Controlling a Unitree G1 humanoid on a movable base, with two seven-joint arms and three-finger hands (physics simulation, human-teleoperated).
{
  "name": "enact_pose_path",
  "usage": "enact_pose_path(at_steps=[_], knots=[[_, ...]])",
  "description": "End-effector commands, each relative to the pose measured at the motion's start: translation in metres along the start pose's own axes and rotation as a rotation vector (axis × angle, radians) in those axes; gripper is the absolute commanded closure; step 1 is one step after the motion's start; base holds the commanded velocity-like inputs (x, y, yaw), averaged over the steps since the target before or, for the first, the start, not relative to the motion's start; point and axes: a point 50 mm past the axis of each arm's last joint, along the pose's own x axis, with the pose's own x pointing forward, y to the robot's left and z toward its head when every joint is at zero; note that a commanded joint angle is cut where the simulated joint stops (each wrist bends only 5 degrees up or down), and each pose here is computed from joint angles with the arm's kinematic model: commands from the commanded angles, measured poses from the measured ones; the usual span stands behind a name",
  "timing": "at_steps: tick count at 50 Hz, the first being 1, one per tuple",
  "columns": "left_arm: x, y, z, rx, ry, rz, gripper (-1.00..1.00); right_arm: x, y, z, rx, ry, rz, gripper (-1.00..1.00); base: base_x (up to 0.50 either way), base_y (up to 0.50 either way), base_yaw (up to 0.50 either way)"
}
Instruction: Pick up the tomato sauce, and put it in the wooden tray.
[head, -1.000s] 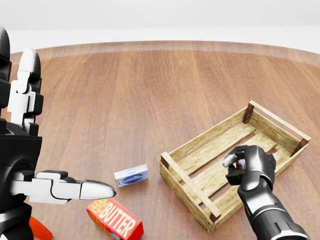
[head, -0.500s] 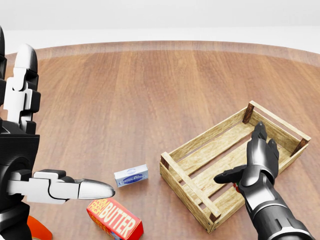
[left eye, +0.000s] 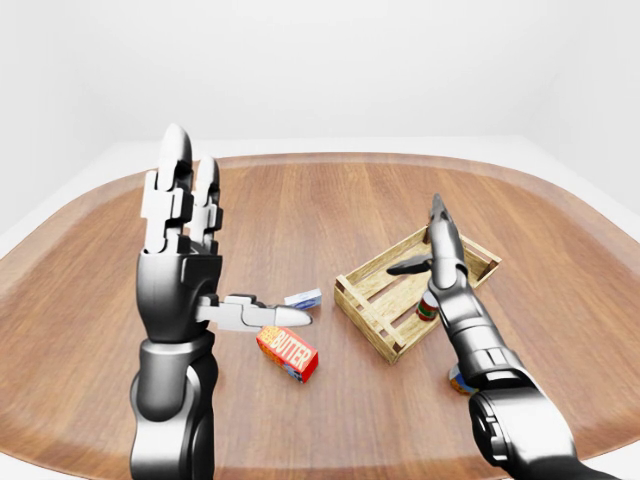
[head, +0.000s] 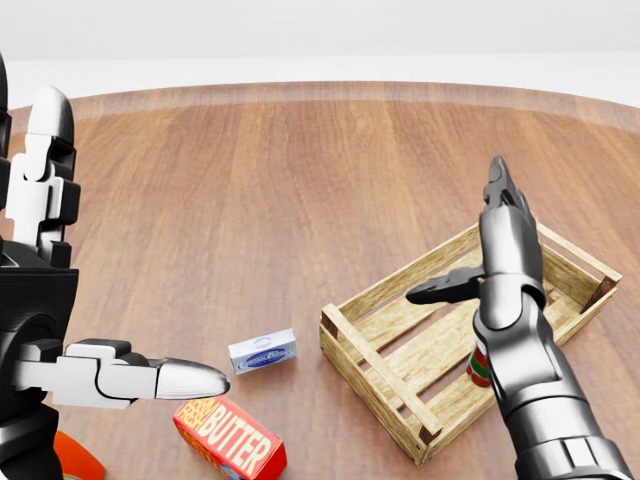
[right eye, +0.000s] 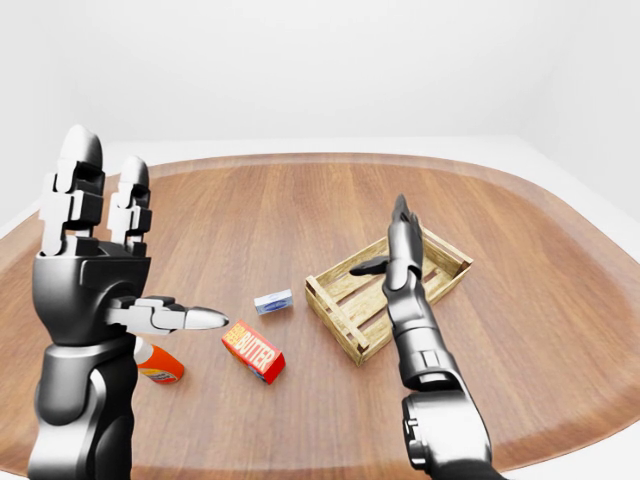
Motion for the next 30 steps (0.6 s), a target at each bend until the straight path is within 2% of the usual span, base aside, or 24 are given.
enact_pose_path(at_steps=[1,10,17,18,19,28,30], knots=[[0.000,0.000,0.002,-0.001,-0.010,0.001,-1.00,-0.024,-0.043,0.086,0.067,-0.414,-0.032,-1.00,0.00,0.00,0.00],[0.001,0.001,0.003,-0.002,-0.016,0.003,-1.00,-0.055,-0.067,0.122,0.094,-0.618,-0.070,-1.00,0.00,0.00,0.00],[0.001,0.001,0.008,-0.005,-0.038,0.004,-1.00,-0.090,-0.088,0.151,0.088,-0.811,-0.110,-1.00,0.00,0.00,0.00],[0.001,0.000,0.008,-0.005,-0.038,0.004,-1.00,-0.102,-0.094,0.159,0.086,-0.869,-0.129,-1.00,0.00,0.00,0.00],[0.001,0.001,0.008,-0.005,-0.038,0.003,-1.00,-0.103,-0.095,0.160,0.086,-0.873,-0.130,-1.00,0.00,0.00,0.00],[0.002,0.001,0.012,-0.004,-0.057,0.007,-1.00,-0.161,-0.113,0.192,0.004,-1.134,-0.193,-1.00,0.00,0.00,0.00],[0.002,0.002,0.013,-0.004,-0.063,0.008,-1.00,-0.182,-0.117,0.199,-0.024,-1.216,-0.225,-1.00,0.00,0.00,0.00]])
